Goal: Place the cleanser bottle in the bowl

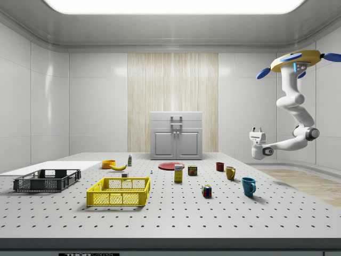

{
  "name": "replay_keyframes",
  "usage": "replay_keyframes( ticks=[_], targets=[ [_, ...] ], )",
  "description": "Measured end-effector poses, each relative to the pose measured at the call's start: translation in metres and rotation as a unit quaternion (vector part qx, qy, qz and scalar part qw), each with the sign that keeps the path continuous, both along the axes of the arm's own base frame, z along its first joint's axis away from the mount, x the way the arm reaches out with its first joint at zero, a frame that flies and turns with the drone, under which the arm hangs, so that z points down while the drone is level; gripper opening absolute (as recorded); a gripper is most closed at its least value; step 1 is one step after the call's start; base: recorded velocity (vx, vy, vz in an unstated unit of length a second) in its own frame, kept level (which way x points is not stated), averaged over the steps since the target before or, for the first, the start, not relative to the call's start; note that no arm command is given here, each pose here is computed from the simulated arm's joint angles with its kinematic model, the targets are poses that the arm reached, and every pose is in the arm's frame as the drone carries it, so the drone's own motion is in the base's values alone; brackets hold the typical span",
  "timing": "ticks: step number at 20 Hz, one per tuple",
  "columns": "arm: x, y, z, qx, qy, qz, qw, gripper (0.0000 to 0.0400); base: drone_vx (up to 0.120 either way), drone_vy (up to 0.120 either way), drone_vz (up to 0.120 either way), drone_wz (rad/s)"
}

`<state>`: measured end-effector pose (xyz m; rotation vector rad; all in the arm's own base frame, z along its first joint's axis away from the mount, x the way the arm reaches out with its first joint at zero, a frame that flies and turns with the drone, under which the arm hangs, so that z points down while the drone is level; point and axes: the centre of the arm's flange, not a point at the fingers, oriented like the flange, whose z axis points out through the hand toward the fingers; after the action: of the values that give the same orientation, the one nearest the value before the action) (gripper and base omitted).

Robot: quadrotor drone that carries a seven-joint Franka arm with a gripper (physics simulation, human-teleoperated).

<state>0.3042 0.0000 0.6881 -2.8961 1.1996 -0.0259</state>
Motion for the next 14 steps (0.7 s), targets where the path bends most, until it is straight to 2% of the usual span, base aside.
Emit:
replay_keyframes(
  ticks=[14],
  targets=[
    [-0.0007,0.0001,0.0032,-0.001,-0.0054,0.0,1.0,0.04,0.12,-0.12,0.0,0.0]
  ],
)
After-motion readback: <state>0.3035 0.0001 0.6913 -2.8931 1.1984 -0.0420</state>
